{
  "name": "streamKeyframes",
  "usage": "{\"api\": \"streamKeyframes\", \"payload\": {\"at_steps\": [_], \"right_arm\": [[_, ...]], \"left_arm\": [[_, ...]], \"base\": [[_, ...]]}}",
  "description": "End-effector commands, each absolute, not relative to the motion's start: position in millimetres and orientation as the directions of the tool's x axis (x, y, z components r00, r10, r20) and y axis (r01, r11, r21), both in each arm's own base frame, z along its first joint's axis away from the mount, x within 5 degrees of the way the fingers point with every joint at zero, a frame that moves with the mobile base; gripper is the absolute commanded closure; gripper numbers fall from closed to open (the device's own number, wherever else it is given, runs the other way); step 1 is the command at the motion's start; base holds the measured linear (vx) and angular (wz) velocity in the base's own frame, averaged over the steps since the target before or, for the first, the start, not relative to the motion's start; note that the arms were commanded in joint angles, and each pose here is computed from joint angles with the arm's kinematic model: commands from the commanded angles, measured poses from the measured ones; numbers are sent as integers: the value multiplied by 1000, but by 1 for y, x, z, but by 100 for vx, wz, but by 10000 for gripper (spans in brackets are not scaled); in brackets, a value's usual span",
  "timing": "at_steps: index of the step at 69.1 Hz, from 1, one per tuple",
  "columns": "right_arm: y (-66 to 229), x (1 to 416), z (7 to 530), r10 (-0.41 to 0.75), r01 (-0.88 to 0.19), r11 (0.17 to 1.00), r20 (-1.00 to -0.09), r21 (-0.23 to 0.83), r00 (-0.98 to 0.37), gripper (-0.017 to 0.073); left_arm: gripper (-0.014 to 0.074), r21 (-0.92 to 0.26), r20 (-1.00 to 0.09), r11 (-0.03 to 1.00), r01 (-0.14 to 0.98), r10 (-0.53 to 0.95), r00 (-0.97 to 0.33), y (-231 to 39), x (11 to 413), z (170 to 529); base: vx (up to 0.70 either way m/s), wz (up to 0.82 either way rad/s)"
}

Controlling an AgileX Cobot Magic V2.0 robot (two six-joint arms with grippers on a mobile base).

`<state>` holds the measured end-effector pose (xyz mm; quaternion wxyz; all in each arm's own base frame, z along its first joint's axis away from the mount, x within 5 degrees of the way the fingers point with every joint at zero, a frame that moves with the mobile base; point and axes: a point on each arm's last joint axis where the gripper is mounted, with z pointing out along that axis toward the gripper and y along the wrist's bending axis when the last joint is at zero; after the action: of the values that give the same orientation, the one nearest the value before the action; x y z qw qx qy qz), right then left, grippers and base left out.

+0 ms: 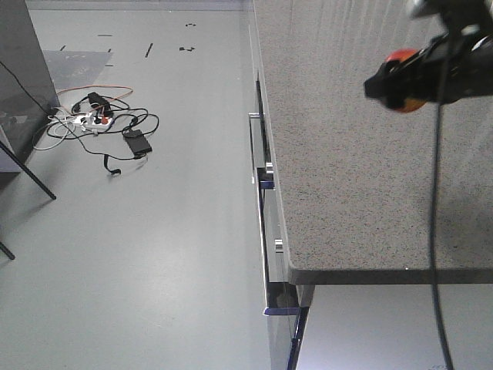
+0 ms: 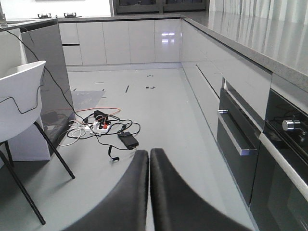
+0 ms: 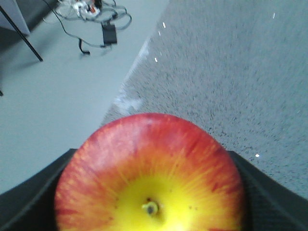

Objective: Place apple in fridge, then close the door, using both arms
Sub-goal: 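Raise the held apple with the right gripper away from the counter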

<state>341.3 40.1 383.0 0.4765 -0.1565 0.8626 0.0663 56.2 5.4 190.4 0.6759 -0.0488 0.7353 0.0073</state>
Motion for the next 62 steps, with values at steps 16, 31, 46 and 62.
{"api": "streamKeyframes", "payload": {"at_steps": [16,31,46,62], "right_arm": [[39,229,472,-236,-398,913,-910,-87,-342,485],[38,195,490,-237,-397,910,-932,-115,-273,485],[37,187,494,-236,-395,911,-938,-122,-253,485],[37,188,494,-236,-395,911,-938,-122,-255,485]], "left_arm": [[601,-63,-998,996,-63,-64,-13,4,56,192],[601,-63,-998,996,-63,-64,-13,4,56,192],[601,-63,-998,996,-63,-64,-13,4,56,192],[601,-63,-998,996,-63,-64,-13,4,56,192]], "base": [[0,0],[0,0],[0,0],[0,0]]}}
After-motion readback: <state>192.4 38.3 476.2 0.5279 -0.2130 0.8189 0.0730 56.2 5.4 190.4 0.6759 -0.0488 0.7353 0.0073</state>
